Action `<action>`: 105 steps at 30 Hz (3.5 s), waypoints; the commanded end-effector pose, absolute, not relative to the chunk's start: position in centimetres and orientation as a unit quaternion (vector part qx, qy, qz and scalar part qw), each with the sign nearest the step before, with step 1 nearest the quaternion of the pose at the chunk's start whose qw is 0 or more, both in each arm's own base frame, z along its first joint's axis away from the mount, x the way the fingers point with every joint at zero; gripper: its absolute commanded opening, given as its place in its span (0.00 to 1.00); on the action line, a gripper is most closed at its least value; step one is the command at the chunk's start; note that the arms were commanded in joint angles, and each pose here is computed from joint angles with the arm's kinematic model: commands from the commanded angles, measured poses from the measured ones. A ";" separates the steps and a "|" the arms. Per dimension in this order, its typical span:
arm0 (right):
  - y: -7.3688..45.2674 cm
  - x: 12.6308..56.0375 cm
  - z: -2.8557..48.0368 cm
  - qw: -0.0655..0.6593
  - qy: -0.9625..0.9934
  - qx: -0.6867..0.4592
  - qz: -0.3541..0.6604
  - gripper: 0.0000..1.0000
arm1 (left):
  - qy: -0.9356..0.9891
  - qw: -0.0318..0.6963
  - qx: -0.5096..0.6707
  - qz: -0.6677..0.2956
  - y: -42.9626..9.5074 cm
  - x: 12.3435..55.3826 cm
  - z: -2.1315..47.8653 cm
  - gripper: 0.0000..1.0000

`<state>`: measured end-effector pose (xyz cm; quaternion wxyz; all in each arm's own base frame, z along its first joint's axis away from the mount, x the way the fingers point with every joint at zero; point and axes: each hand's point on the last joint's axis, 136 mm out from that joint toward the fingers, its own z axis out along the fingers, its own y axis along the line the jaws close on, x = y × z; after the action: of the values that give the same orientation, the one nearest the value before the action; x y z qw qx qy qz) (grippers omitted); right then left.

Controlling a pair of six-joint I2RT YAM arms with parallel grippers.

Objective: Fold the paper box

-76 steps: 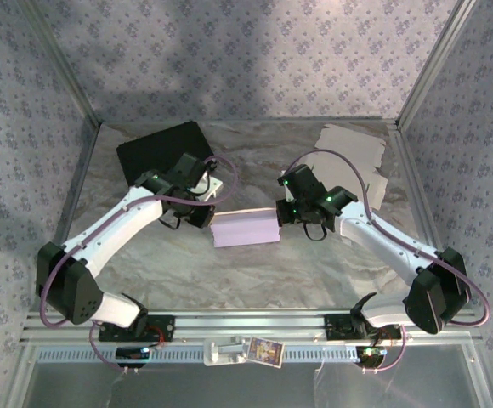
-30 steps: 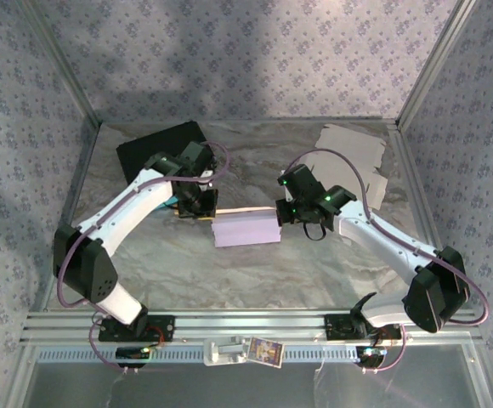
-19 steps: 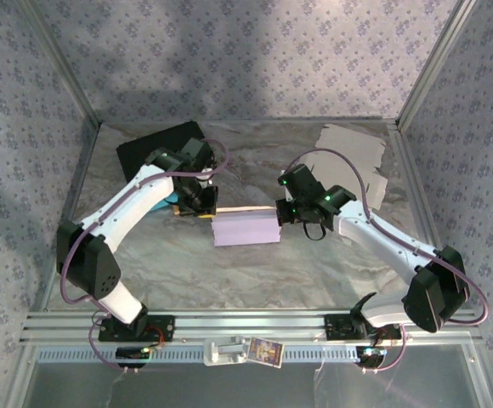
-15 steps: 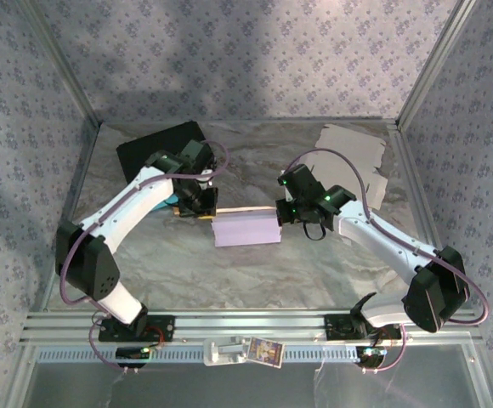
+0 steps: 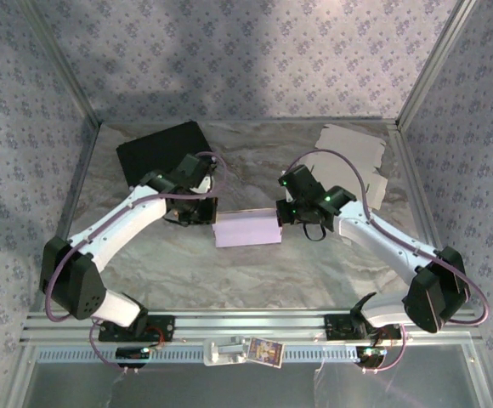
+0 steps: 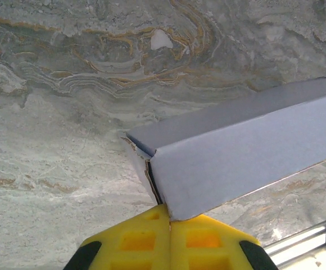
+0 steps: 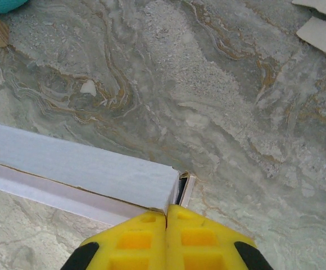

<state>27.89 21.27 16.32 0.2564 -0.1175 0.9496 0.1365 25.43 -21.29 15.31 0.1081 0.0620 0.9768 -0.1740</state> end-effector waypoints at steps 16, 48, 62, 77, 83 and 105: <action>19.0 25.6 18.7 0.069 0.827 0.393 0.396 0.61 | 0.978 0.094 0.089 -0.164 -22.2 23.2 14.7 0.00; 18.0 23.0 11.0 -0.013 0.837 0.441 0.325 0.33 | 0.970 0.117 0.064 -0.203 -22.6 22.6 18.0 0.28; 17.5 22.3 10.3 -0.023 0.841 0.445 0.307 0.30 | 0.942 0.073 -0.101 -0.311 -22.0 23.9 17.7 0.42; 17.2 21.8 9.9 -0.031 0.842 0.449 0.296 0.29 | 0.949 0.043 -0.107 -0.292 -21.7 22.8 13.0 0.32; 16.5 20.8 9.1 -0.049 0.848 0.454 0.269 0.28 | 0.961 0.014 -0.111 -0.253 -20.1 20.8 10.0 0.30; 18.3 24.6 15.3 -0.003 0.787 0.495 0.368 0.72 | 0.964 0.059 -0.065 -0.250 -21.5 20.1 11.1 0.25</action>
<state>24.61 17.29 15.80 0.0237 0.4523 0.8193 0.3517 21.98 -23.04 14.01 0.0936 -0.0615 0.9452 -0.3068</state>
